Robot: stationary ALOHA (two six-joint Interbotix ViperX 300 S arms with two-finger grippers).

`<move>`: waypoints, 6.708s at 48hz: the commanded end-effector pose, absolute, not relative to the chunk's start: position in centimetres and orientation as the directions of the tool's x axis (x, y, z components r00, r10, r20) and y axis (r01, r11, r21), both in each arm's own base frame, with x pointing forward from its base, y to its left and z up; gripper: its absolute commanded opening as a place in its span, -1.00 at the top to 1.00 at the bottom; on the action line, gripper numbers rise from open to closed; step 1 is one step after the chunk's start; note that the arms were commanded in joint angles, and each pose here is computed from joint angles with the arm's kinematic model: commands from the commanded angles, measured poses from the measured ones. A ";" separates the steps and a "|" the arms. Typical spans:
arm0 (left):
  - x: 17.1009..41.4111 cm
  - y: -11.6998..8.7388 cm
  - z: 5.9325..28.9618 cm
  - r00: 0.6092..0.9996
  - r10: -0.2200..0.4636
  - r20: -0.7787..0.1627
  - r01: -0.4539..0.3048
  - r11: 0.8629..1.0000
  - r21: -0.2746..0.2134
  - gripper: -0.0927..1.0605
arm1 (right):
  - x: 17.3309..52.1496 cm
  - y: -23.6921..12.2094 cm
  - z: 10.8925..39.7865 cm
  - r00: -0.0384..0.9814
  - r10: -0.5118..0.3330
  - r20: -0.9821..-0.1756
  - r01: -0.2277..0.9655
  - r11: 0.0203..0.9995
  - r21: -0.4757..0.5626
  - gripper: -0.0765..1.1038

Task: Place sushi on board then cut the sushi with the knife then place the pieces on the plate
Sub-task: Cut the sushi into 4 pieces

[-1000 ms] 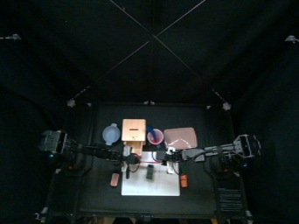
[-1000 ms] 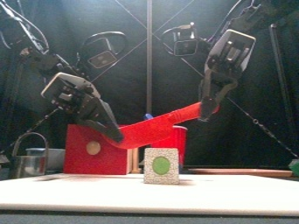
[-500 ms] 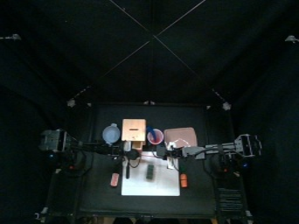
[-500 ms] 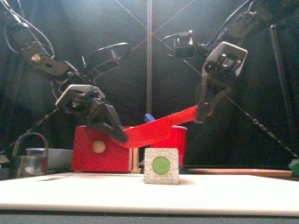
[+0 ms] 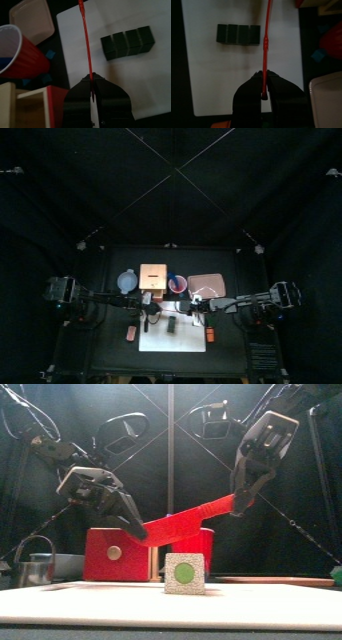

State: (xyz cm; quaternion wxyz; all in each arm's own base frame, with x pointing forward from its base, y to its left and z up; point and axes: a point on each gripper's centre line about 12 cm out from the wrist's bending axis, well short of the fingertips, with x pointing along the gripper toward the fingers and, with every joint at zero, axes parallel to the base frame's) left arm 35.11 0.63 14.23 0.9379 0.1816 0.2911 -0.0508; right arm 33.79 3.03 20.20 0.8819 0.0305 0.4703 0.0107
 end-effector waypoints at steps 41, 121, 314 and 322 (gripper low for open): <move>37.8 -2.3 14.4 0.839 -0.049 -0.541 0.241 0.926 0.290 0.29 | 32.8 6.1 16.7 0.474 0.136 -0.870 0.009 0.987 0.159 0.32; 38.3 -2.2 15.2 0.851 -0.040 -0.524 0.212 0.938 0.273 0.29 | 33.8 2.2 18.1 0.442 0.020 -0.897 0.029 0.999 0.037 0.32; 37.3 -6.3 14.4 0.826 -0.129 -0.548 0.316 0.912 0.262 0.29 | 36.2 7.7 17.7 0.415 0.126 -0.901 -0.052 0.992 0.115 0.32; 37.4 -6.3 14.0 0.821 -0.127 -0.557 0.318 0.912 0.261 0.29 | 36.3 7.8 17.2 0.409 0.128 -0.904 -0.047 0.992 0.119 0.32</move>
